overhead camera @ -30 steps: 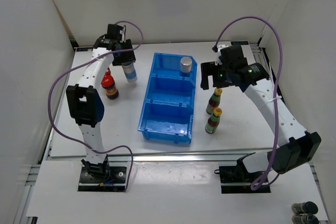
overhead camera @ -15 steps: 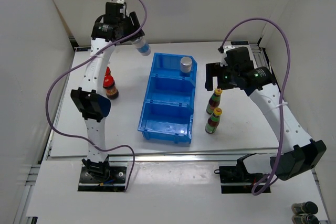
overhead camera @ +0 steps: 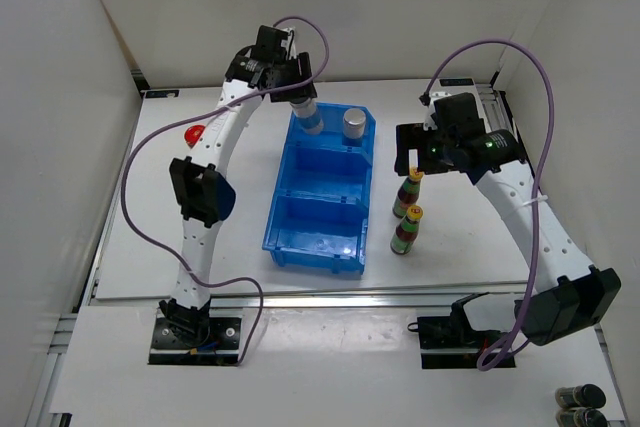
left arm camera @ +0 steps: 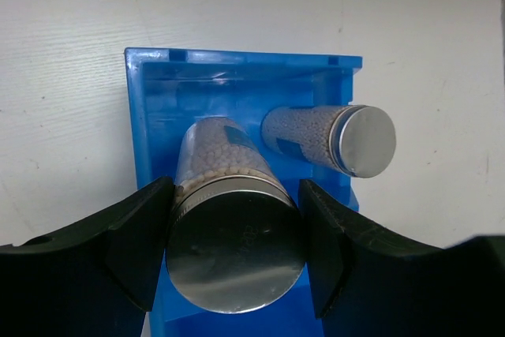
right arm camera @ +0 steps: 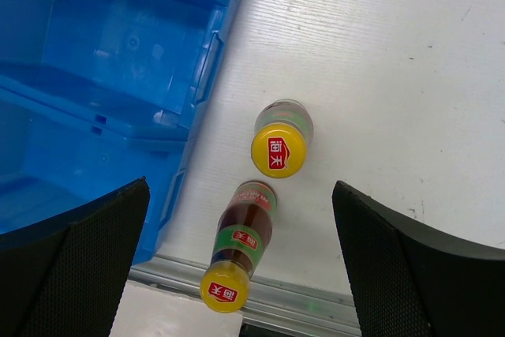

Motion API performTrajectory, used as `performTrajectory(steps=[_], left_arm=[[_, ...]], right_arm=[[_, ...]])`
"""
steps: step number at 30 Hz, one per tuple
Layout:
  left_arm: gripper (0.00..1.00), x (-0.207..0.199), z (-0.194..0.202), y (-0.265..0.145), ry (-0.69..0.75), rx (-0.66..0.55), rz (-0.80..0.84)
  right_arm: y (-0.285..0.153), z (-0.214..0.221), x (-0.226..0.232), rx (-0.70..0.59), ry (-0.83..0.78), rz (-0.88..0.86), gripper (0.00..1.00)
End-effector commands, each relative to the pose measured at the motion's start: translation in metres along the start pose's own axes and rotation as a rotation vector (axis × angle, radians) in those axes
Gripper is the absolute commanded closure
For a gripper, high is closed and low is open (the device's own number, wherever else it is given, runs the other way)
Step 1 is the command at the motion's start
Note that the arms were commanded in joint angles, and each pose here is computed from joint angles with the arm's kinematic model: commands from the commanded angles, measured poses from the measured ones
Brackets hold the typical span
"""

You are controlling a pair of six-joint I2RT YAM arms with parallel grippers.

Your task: Organize the condiment bottles

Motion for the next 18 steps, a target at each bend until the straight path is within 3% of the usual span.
performTrajectory(steps=[1,10,18], left_arm=[[0.89,-0.005,-0.022,-0.017,0.021,-0.111,0.029],[0.88,-0.019,0.004,0.023,0.055,-0.043,0.021],[0.66,-0.017,0.015,0.035,0.077,-0.008,0.004]], right_arm=[[-0.007,-0.002,-0.001,-0.033,0.002,-0.001,0.0],[-0.017,-0.002,-0.002,-0.065,-0.007,0.0,0.0],[-0.029,-0.008,-0.007,-0.156,0.015,0.044,0.0]])
Point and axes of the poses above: each gripper's point midway between its finger pads, its own y axis out along the fingers, its own x axis along the line the jaws close on, z = x × y, the point moved 9 cm from there along -y, back along the fingers, and after that the axes turned 5 degrees about y, right-handed, at the moved point
